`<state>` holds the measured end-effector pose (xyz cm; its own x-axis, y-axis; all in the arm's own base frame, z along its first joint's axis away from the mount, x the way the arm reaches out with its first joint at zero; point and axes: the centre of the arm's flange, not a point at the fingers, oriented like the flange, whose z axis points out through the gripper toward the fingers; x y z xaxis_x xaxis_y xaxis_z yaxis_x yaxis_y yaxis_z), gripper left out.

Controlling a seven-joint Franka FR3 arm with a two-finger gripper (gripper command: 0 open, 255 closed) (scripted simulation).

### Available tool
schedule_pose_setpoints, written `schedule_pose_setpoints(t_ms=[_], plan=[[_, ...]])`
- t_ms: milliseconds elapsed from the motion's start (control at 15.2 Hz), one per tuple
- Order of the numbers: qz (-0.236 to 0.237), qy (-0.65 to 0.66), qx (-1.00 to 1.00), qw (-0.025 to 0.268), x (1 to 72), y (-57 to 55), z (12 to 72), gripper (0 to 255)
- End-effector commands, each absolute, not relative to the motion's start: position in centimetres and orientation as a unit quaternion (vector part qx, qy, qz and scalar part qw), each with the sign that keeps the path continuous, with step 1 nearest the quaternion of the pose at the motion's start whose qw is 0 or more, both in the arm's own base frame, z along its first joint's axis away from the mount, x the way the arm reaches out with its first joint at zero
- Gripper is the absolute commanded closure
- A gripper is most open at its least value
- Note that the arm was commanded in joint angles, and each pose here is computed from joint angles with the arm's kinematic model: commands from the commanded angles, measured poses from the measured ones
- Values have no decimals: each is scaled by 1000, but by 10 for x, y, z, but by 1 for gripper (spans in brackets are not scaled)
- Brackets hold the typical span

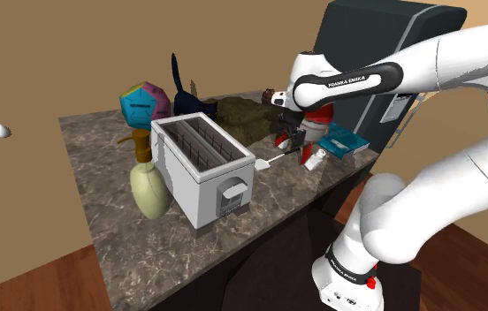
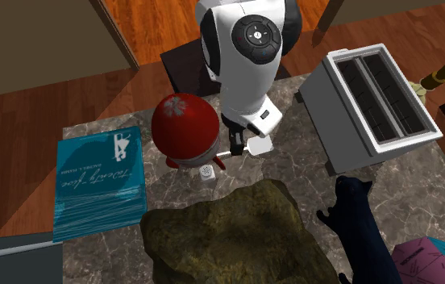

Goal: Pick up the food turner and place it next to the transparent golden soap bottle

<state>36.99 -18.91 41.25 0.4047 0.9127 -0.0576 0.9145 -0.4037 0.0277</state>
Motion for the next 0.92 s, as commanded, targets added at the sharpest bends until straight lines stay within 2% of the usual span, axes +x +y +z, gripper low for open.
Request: schedule_pose_setpoints(t_ms=[0,594,858], plan=[[-23,588,808,24,384,-201,391,0],[-26,613,790,21,392,-213,338,0],[-26,613,790,21,392,-213,338,0]])
